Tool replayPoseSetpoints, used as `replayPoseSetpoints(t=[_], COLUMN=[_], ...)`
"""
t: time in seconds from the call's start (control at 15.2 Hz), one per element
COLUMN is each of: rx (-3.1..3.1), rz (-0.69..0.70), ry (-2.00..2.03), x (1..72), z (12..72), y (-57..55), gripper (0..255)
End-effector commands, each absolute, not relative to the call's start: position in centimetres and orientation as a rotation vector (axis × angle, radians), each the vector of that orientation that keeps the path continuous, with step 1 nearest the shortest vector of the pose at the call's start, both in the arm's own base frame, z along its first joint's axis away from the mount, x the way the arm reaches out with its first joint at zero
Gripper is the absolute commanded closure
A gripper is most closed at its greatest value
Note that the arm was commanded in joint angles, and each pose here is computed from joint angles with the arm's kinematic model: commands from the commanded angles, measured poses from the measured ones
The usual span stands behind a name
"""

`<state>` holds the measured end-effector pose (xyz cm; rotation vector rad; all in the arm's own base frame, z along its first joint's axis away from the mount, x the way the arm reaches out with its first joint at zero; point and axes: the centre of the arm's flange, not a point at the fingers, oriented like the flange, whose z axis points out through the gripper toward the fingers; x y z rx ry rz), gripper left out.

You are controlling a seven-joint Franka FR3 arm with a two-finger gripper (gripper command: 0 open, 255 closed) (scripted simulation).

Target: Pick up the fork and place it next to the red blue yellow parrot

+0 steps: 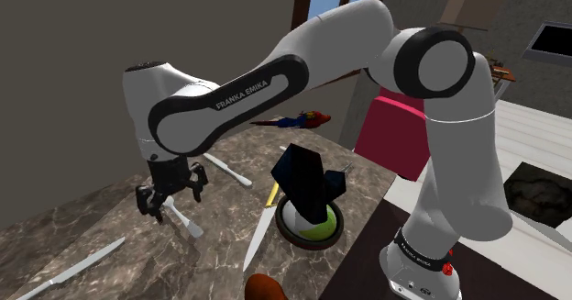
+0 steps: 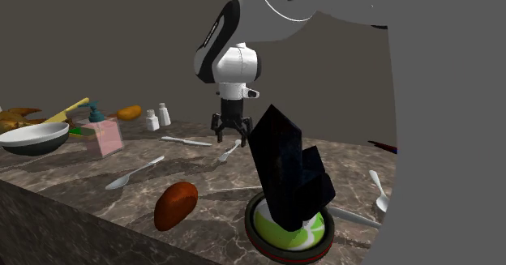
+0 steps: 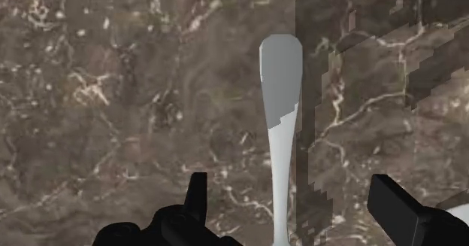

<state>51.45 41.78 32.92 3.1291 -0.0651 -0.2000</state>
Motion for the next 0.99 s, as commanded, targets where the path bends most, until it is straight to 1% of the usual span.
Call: replayPoseSetpoints(t=[0.0,0.07,0.59,0.66,0.92], rx=[3.129,3.129,3.129,3.129,3.129], rz=[-0.2,-0.2,-0.2,-0.2,-0.2], ry=[-0.065,-0.065,-0.065,-0.065,-0.065], x=[51.3,51.19,51.19,51.19,51.19], z=[31.76,30.93,30.93,30.93,30.94], y=[41.72,41.71,41.71,41.71,41.71], gripper=[0,0,0,255,255])
